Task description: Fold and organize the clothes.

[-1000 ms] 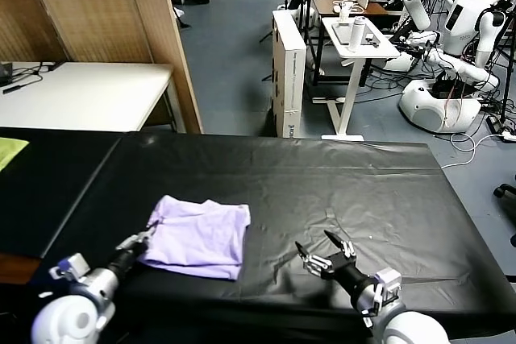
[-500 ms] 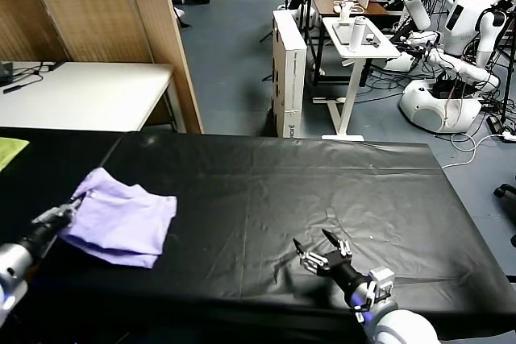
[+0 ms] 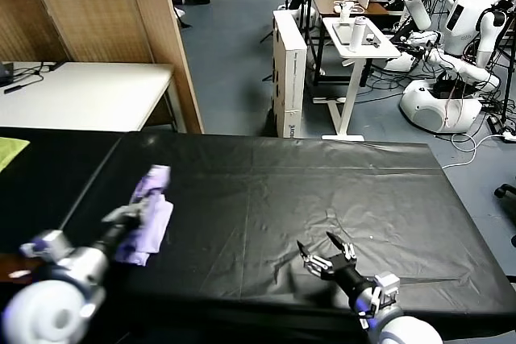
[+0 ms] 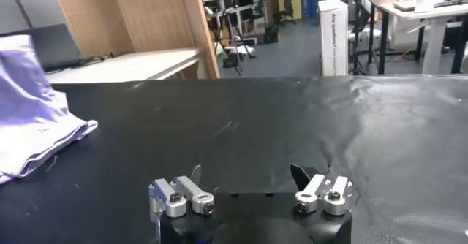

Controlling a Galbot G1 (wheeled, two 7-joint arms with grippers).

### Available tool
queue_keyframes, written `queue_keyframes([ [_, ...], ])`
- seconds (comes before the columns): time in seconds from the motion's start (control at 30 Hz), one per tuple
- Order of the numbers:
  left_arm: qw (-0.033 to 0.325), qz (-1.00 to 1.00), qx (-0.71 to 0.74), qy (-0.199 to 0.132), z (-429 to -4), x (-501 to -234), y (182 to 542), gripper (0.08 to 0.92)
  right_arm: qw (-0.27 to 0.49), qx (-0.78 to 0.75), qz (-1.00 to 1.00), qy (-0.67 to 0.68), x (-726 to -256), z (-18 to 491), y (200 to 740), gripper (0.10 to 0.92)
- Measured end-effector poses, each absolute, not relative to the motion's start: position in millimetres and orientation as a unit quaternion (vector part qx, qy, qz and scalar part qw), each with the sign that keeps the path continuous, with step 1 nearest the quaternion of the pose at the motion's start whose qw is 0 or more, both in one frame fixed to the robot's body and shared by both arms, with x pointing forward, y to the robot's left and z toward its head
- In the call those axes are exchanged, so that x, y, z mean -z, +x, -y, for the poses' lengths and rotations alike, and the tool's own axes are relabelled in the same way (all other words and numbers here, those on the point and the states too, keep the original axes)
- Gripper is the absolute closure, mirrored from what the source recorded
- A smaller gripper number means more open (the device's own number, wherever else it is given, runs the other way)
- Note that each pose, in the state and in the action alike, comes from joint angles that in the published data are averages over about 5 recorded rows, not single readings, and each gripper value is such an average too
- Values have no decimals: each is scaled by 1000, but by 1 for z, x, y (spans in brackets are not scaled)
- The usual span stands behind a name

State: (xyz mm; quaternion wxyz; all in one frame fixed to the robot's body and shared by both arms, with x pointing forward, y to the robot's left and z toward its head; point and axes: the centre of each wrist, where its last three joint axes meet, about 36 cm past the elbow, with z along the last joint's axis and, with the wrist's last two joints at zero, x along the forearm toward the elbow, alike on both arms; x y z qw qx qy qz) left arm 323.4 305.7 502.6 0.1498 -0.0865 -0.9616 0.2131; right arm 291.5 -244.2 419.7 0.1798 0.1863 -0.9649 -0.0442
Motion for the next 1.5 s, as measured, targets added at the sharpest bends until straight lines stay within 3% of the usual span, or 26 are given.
queue_keyframes([
  [0.2,172,938,-270,-135,-240,-469,343,832,185,40,965,182,-418,248,288,115],
  [0.4,205,921,-290,-158,-193,-438,351,832,187,38,964,184,-418,247,290,115],
  [0.57,218,913,-294,-180,-171,-431,352,818,194,43,961,193,-419,244,295,115],
  [0.67,215,912,-290,-193,-166,-435,350,704,200,49,958,201,-421,242,299,115],
  [0.93,186,920,-273,-209,-176,-451,345,209,230,95,946,207,-436,229,314,115],
  [1.03,174,929,-258,-200,-188,-454,347,113,234,104,946,198,-437,220,325,115],
  [1.43,169,950,-212,-156,-220,-450,338,93,273,125,930,212,-415,169,355,119],
  [1.5,170,951,-210,-152,-223,-449,337,93,278,127,927,216,-412,164,356,167],
])
